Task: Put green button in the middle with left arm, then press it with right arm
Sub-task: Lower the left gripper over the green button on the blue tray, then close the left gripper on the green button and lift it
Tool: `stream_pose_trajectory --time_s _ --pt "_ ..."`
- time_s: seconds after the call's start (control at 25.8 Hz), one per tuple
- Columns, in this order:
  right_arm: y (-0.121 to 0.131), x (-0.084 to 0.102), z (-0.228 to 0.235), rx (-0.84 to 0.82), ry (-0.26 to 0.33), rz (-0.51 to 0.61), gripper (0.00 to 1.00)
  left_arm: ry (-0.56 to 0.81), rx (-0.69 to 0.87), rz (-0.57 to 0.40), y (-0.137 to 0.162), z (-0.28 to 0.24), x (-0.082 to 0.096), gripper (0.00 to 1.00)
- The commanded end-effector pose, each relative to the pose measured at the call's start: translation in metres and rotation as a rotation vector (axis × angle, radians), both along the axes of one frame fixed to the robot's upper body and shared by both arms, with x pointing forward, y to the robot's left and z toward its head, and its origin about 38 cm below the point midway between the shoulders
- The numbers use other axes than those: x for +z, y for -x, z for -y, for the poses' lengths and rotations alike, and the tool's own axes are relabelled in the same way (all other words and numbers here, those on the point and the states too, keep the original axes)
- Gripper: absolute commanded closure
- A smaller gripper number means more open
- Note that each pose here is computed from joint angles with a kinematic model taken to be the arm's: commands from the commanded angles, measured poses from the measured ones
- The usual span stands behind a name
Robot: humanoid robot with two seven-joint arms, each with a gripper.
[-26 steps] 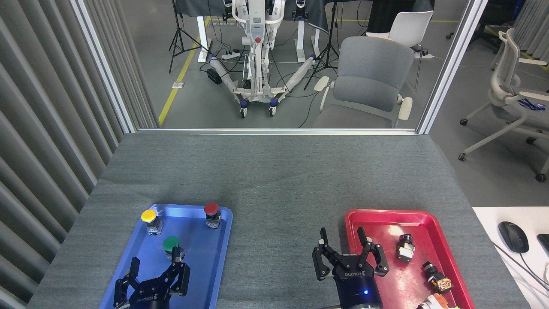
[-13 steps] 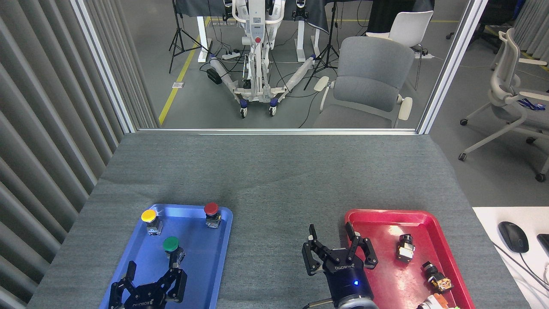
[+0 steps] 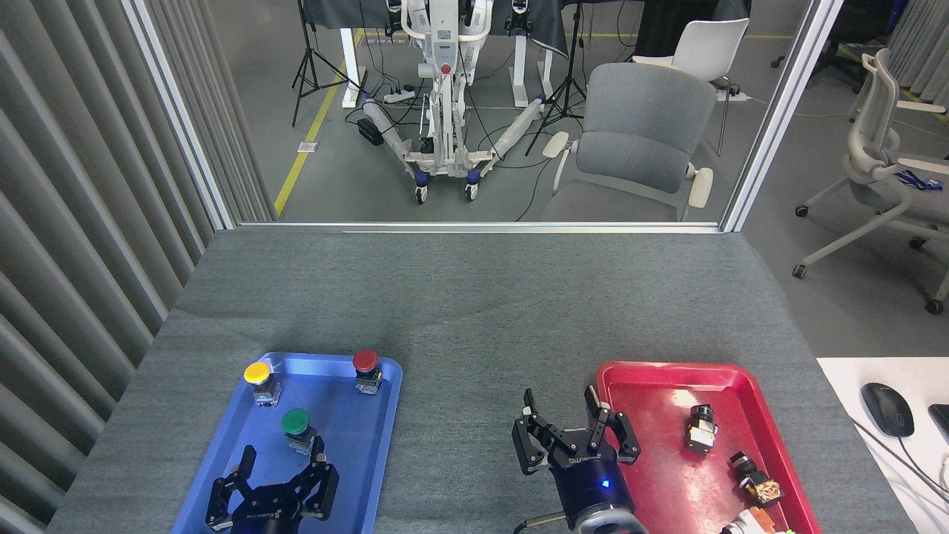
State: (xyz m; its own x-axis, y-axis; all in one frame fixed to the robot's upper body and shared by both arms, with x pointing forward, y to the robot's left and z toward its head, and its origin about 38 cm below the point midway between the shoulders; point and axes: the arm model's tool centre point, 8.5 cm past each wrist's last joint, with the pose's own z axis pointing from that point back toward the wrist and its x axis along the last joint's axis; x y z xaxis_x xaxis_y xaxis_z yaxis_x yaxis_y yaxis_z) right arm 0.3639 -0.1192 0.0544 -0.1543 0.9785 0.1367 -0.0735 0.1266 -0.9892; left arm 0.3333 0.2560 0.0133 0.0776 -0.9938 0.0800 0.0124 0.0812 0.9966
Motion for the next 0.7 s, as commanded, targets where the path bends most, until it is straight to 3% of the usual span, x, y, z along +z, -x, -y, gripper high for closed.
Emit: stream_pose_trajectory --time_s 0.0,0.23,0.66 --pt "0.0 -0.002 -0.003 0.007 0.0 -0.005 0.09 -0.074 -0.05 -0.036 -0.001 0.006 -0.007 0.03" --pt "-0.009 0.01 -0.01 0.02 -0.002 0.023 0.1 -0.098 -0.049 -0.096 -0.01 0.004 -0.016 0.04" --pt "-0.008 0.009 -0.019 0.046 -0.002 0.022 0.1 -0.113 -0.015 -0.149 -0.033 0.003 -0.026 0.03"
